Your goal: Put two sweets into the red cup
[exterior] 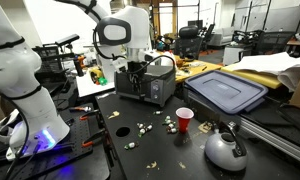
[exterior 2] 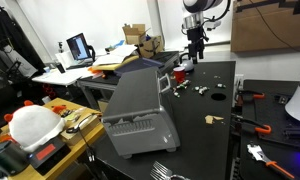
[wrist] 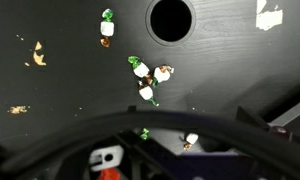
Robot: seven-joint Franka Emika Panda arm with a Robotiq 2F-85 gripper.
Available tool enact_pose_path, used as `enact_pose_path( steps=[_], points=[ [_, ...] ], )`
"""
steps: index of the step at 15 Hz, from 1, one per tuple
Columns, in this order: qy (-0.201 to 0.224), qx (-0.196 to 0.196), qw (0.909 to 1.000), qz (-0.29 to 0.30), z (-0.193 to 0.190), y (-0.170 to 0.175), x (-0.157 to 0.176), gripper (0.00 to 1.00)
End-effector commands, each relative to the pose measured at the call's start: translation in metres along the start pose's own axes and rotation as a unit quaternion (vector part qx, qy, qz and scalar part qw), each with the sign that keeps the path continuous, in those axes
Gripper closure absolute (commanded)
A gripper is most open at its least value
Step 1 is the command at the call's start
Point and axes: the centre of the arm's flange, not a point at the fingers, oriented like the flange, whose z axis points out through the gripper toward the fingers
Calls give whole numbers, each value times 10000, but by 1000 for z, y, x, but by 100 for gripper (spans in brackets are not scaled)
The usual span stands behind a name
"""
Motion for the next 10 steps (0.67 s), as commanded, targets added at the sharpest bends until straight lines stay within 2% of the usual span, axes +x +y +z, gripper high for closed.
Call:
enact_pose_path(
  steps=[1,7,9,10],
  points=[
    [178,-440,9987,193,31,5,-11,0],
    [257,-760,9957,458,74,26,-14,0],
    [185,-737,9956,540,90,32,-15,0],
    [75,-590,9966,571,97,33,-15,0]
  ],
)
